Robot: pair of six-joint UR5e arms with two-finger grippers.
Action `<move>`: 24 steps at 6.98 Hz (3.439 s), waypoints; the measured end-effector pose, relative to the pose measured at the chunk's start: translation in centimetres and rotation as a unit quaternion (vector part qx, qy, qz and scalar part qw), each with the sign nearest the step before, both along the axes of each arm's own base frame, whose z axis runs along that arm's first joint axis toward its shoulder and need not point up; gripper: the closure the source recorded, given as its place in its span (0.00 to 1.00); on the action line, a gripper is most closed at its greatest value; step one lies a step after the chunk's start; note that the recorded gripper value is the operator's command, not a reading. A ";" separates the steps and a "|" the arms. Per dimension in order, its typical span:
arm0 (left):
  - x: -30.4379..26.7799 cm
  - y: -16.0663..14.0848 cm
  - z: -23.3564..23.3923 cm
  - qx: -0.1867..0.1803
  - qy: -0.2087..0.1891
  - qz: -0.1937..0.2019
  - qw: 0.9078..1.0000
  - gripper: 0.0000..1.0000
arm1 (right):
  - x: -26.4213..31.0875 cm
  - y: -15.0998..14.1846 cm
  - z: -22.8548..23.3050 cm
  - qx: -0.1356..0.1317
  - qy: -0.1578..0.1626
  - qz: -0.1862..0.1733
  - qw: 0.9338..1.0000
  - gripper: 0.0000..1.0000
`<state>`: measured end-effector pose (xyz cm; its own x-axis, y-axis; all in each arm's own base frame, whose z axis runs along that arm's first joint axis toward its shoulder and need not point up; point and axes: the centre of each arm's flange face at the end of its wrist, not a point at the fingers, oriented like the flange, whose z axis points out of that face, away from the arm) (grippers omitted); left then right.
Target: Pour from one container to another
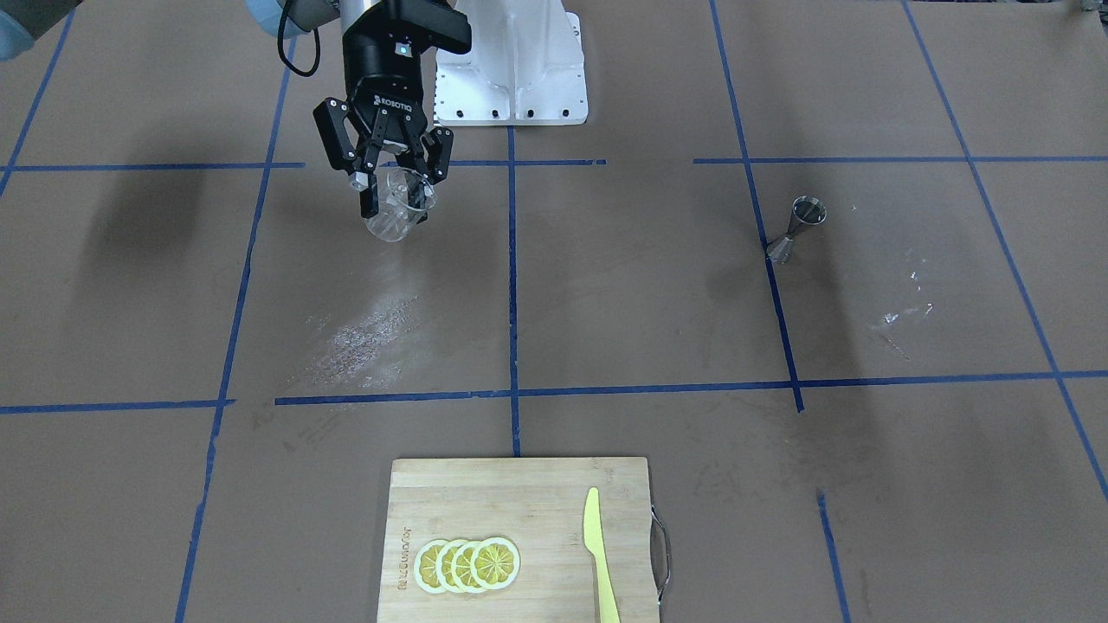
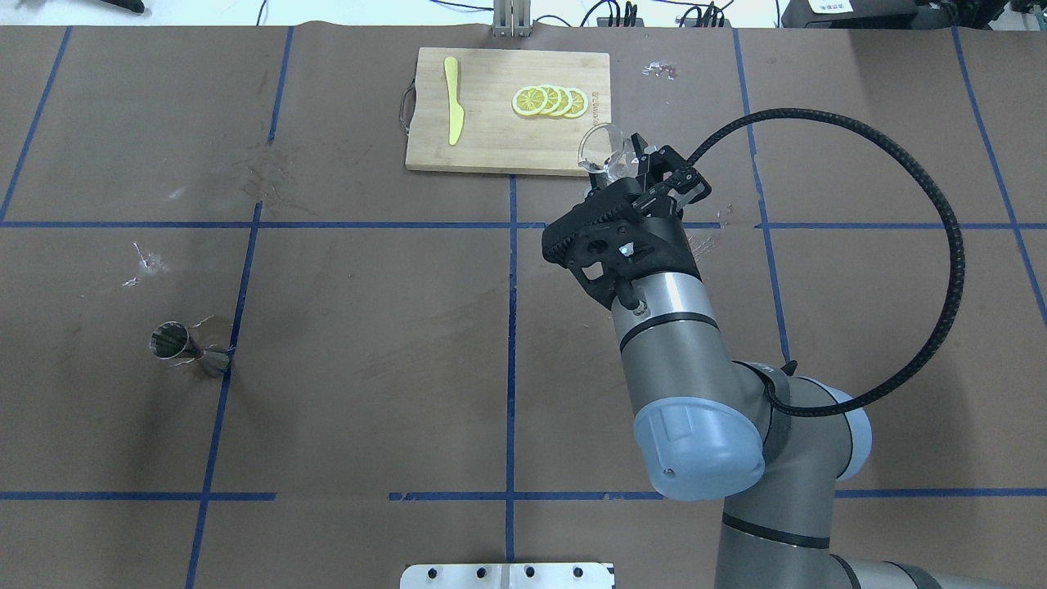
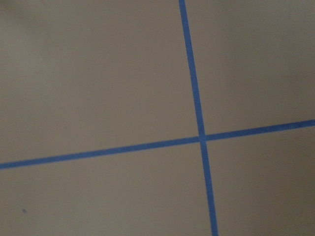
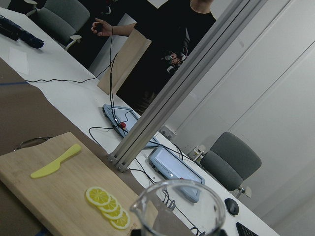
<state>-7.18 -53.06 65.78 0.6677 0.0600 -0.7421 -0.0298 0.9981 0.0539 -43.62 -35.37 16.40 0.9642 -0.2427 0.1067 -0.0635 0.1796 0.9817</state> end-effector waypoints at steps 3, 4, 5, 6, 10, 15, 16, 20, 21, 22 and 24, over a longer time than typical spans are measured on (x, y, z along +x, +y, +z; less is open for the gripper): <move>0.2 2.1 -0.2 -0.019 0.020 -0.012 1.000 0.00 | 1.6 0.5 5.0 -0.002 -0.048 -0.010 0.999 1.00; 0.2 2.1 -0.5 -0.015 0.019 -0.012 1.000 0.00 | 2.2 0.7 7.6 -0.013 -0.056 -0.005 0.998 1.00; 0.3 2.0 -0.8 -0.011 0.019 -0.012 1.000 0.00 | 3.0 0.9 10.4 -0.026 -0.062 0.001 0.998 1.00; 0.3 1.8 -1.2 -0.007 0.019 -0.011 1.000 0.00 | 3.7 1.1 12.4 -0.037 -0.093 0.008 0.995 1.00; 0.4 1.6 -1.8 0.010 0.020 -0.011 1.000 0.00 | 4.8 3.1 20.1 -0.098 -0.220 0.035 0.970 1.00; 0.3 1.4 -2.0 0.014 0.020 -0.011 1.000 0.00 | 2.6 7.5 27.2 -0.124 -0.257 0.052 0.957 0.84; 0.3 1.4 -2.0 0.014 0.020 -0.011 1.000 0.00 | 2.3 7.6 28.5 -0.128 -0.256 0.054 0.957 0.83; 0.3 1.3 -2.1 0.014 0.020 -0.011 1.000 0.00 | 1.5 7.8 34.9 -0.134 -0.260 0.054 0.955 0.80; 0.3 1.3 -2.1 0.014 0.020 -0.011 1.000 0.00 | 1.4 7.9 35.8 -0.135 -0.256 0.053 0.956 0.79; 0.3 1.3 -2.1 0.015 0.020 -0.011 1.000 0.00 | 1.4 8.0 36.5 -0.135 -0.254 0.053 0.956 0.77; 0.3 1.3 -2.1 0.014 0.020 -0.011 1.000 0.00 | 2.0 8.3 38.1 -0.136 -0.252 0.050 0.957 0.70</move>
